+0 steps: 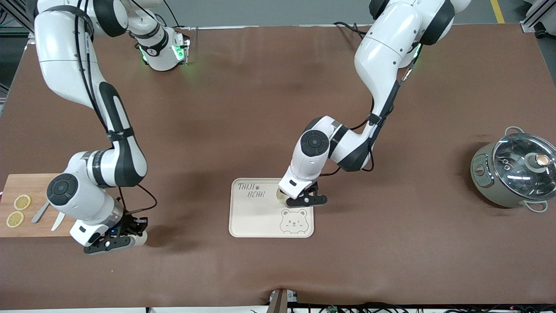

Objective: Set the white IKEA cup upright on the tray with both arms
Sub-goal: 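Lower the held cup onto the tray and open the left gripper, then carry the cup onto the tray with the right gripper while the left gripper withdraws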

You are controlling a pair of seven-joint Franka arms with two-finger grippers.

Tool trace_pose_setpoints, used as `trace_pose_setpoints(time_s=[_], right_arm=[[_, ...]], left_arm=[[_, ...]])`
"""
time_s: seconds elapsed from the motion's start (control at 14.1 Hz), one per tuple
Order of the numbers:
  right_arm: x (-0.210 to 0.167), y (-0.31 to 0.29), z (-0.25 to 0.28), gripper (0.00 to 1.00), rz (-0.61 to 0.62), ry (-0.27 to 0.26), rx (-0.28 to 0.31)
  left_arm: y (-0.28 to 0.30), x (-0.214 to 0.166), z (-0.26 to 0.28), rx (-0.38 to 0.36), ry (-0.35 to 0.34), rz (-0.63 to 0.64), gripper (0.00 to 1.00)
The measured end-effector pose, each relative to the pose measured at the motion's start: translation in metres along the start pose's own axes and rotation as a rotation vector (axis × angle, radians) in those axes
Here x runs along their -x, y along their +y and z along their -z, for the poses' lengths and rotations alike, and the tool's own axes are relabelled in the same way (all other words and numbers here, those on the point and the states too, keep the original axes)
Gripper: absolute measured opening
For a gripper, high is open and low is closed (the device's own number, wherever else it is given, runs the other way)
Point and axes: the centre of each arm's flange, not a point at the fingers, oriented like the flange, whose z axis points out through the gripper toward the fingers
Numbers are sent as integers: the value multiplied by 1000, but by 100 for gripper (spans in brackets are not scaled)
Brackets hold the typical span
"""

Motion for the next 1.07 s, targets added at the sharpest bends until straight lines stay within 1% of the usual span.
trace_pose_setpoints(time_s=[0.21, 0.28, 0.36, 0.43, 0.5, 0.57, 0.64, 0.71, 0.78, 0.92, 1.07], right_arm=[[-12, -51, 19, 3, -81, -2, -16], [-14, -68, 23, 3, -103, -5, -21], [-15, -85, 28, 3, -127, -10, -26], [-15, -101, 31, 3, -155, -15, -29], [-15, -119, 34, 3, -187, -19, -33], [-14, -137, 35, 3, -223, -21, -37], [-12, -156, 37, 3, -257, -20, -42], [-11, -174, 39, 3, -282, -19, -46], [-8, -190, 40, 3, -299, -21, -50], [0, -224, 35, 3, -329, -33, -54], [12, -267, 23, 3, -358, -52, -53]], left_arm=[[-6, -2, -10, -11, 0, 5, 4], [-6, -2, -10, -10, 2, 4, 10], [-6, -1, -10, -11, 2, 3, 19], [-5, -2, -9, -11, 5, 2, 30], [-4, -3, -6, -8, 11, 3, 39], [-2, -6, 0, -2, 19, 5, 51], [-1, -10, 9, -6, 18, 10, 59], [-3, -13, 20, -23, 4, 17, 71], [-8, -20, 35, -41, -6, 28, 80], [-32, -46, 80, -60, -11, 33, 99], [-72, -77, 131, -79, -25, -18, 100]])
